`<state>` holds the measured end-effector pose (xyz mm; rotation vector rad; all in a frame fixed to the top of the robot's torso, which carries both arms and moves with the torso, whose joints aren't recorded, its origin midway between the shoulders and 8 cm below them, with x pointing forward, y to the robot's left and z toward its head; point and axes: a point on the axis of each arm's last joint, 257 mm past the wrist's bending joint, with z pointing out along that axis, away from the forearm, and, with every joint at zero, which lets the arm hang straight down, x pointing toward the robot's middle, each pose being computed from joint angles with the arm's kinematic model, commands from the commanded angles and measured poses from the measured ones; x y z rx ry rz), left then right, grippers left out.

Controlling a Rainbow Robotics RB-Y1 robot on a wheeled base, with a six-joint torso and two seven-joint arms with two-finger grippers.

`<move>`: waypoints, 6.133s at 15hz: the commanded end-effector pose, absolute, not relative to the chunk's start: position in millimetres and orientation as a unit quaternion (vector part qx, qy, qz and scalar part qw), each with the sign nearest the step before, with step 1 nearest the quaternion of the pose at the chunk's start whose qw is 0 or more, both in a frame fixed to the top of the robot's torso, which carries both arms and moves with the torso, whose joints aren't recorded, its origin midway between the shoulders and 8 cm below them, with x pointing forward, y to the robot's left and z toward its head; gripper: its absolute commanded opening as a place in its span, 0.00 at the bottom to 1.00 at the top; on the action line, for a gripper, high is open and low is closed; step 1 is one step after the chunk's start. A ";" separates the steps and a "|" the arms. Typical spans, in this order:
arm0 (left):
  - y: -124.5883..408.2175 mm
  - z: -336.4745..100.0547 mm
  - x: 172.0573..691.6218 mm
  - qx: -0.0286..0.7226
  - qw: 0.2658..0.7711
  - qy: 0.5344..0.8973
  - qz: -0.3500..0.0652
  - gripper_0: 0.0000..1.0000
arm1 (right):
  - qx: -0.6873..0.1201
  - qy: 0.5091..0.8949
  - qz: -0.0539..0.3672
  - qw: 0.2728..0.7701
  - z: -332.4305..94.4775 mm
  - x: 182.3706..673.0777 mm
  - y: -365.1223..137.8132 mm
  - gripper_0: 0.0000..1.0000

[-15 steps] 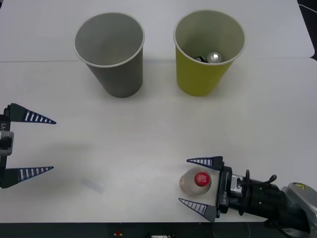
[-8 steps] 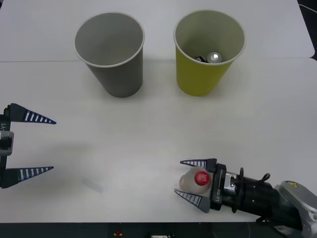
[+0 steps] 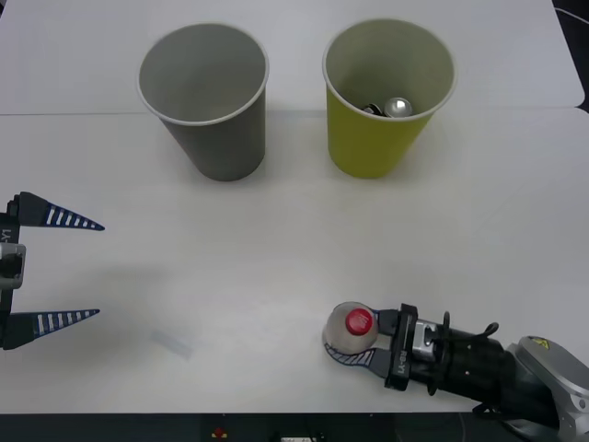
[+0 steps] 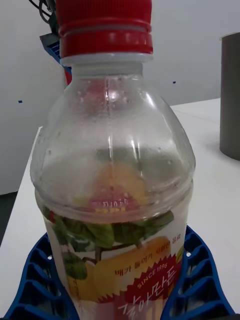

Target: Put the can into the green bin and the plastic bottle into the gray bin

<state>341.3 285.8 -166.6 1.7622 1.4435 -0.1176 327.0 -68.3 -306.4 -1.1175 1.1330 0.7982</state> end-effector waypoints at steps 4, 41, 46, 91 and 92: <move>285.8 -166.6 341.3 0.702 0.417 0.575 -0.047 1.00 | -0.497 0.517 0.342 0.608 -297.3 336.2 -74.5 0.00; 285.8 -166.6 341.3 0.702 0.417 0.575 -0.047 1.00 | -0.527 0.683 0.156 0.481 -38.2 388.1 -71.9 0.00; 285.8 -166.6 341.3 0.702 0.417 0.575 -0.047 1.00 | -0.529 0.681 0.159 0.481 -1.3 404.4 -22.5 0.00; 285.8 -166.6 341.3 0.702 0.417 0.575 -0.047 1.00 | -0.449 0.744 0.158 0.469 45.6 605.8 149.7 1.00; 285.8 -166.6 341.3 0.702 0.417 0.575 -0.047 1.00 | -0.449 0.744 0.156 0.469 45.9 606.6 148.6 1.00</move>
